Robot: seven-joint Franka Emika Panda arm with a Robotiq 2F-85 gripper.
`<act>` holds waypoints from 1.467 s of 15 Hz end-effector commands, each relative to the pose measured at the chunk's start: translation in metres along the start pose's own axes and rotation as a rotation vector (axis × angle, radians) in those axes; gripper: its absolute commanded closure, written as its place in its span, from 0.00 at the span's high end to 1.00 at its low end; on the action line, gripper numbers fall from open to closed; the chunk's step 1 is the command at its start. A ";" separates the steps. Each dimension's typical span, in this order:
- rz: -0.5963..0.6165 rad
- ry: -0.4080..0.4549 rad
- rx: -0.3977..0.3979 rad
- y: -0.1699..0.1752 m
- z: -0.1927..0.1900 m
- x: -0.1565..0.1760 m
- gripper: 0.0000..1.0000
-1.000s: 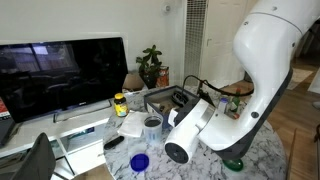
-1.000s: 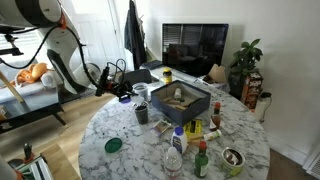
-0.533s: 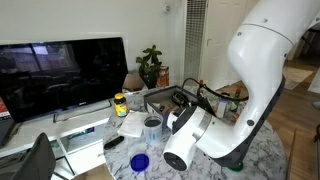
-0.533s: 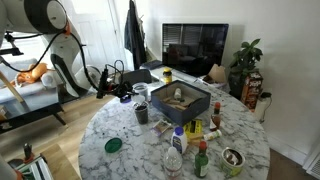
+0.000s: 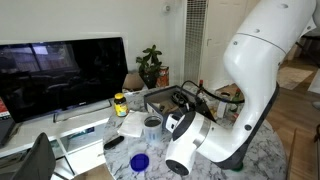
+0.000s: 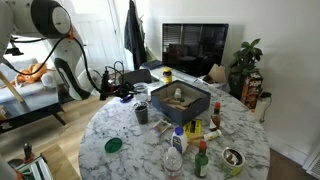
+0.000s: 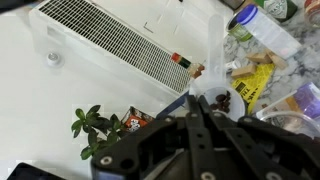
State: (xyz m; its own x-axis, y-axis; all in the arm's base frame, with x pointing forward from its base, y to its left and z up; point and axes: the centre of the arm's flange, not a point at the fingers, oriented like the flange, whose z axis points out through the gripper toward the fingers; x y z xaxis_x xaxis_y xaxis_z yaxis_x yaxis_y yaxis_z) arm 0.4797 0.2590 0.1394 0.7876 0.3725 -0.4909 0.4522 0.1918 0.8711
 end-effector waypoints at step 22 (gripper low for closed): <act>0.033 -0.095 -0.178 -0.033 0.002 0.009 0.01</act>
State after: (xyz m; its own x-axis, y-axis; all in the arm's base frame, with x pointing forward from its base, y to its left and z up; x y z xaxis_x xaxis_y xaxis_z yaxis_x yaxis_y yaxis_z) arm 0.4745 0.2463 0.1201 0.8309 0.2842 -0.4784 0.3930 0.3089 0.8661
